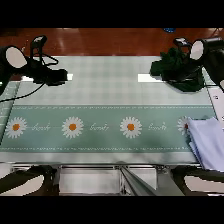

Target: Fold the shirts.

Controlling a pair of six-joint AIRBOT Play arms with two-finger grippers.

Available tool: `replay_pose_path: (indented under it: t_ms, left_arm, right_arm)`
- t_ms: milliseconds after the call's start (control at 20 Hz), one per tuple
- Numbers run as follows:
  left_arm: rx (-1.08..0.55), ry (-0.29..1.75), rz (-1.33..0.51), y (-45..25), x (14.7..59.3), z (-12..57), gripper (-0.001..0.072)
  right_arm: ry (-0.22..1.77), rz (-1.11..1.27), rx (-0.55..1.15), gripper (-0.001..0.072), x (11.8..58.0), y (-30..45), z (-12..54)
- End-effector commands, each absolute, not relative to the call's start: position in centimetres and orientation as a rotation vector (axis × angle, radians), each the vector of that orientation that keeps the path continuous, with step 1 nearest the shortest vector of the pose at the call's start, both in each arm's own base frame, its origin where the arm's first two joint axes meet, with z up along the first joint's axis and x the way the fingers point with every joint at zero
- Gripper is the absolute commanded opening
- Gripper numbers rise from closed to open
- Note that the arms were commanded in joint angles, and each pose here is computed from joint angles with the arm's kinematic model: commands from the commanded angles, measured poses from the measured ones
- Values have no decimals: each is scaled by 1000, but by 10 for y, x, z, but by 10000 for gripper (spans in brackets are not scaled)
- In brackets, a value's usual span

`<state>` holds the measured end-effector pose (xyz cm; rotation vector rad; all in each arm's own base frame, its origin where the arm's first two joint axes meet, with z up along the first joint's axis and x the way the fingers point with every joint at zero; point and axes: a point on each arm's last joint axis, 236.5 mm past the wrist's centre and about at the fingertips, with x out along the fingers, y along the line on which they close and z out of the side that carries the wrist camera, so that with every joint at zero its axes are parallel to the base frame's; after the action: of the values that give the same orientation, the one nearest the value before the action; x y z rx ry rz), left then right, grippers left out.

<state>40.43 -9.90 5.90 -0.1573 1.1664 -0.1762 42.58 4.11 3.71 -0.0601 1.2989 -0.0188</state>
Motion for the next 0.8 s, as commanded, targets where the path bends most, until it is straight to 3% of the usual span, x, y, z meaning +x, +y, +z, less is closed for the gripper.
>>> replay_pose_path:
  t_ms: [0,150,200,250,300,400,600,750]
  left_arm:
    - [-160,1138,-177,-100,410,62,27]
    - [-176,1019,-175,-101,436,74,28]
    - [-181,974,-172,-101,448,77,54]
    - [-183,935,-168,-101,459,77,238]
    - [-190,909,-164,-101,469,75,510]
    - [-182,902,-156,-100,479,64,509]
    - [-181,906,-149,-100,486,51,508]
    - [-185,876,-149,-100,492,56,508]
  right_arm:
    - [1245,-6,-63,23,438,43,41]
    - [1028,-6,-116,25,487,39,60]
    - [917,-32,-189,87,511,28,72]
    - [801,-76,-274,358,536,14,86]
    - [703,-123,-296,417,557,3,96]
    - [610,-211,-230,417,582,-21,91]
    - [713,-390,51,411,584,-103,12]
    - [797,-390,228,411,591,-125,-34]
